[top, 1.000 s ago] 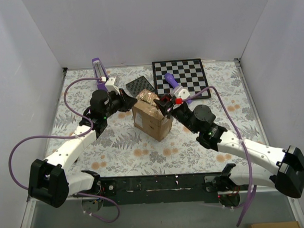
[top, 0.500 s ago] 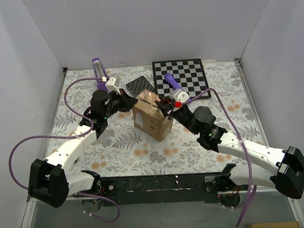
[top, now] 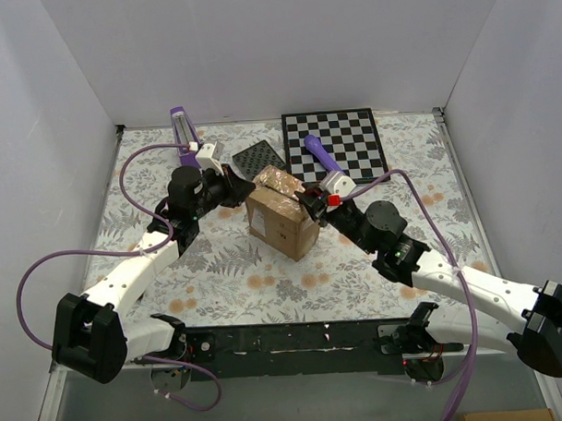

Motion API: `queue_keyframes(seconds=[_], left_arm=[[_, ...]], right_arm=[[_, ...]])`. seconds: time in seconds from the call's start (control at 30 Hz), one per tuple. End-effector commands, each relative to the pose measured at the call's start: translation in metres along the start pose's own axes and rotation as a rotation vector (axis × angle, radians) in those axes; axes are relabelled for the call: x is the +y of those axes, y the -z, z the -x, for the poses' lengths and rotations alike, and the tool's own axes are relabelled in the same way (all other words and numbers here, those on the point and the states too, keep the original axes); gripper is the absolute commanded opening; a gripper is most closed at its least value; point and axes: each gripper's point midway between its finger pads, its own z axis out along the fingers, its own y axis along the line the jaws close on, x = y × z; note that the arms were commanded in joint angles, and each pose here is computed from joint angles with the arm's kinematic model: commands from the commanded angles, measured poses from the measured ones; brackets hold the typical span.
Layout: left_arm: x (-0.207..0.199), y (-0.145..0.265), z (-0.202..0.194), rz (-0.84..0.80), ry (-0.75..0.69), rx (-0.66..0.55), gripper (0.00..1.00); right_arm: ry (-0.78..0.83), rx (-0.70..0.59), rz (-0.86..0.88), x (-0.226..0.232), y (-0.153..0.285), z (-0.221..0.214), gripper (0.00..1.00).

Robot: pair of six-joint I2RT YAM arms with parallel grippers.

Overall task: Unpack the express box
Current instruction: Cut the express box at the center of the board.

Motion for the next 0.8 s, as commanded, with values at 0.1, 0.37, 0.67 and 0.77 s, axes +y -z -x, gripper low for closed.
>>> queue_keyframes(seconds=[0.1,0.37,0.67,0.77], left_arm=[[0.007,0.003,0.007,0.046,-0.003,-0.024,0.00],[0.015,0.004,0.012,0.103,0.017,-0.041,0.00],[0.021,0.007,0.018,0.150,0.038,-0.077,0.00],[0.025,0.010,0.022,0.172,0.038,-0.096,0.00]], right_arm=[[0.036,0.004,-0.080,-0.024,0.014,0.014,0.01],[0.013,0.029,-0.085,-0.027,0.029,0.017,0.01],[-0.018,0.143,-0.077,-0.025,0.035,0.002,0.01],[-0.021,0.189,-0.082,-0.026,0.037,-0.003,0.01]])
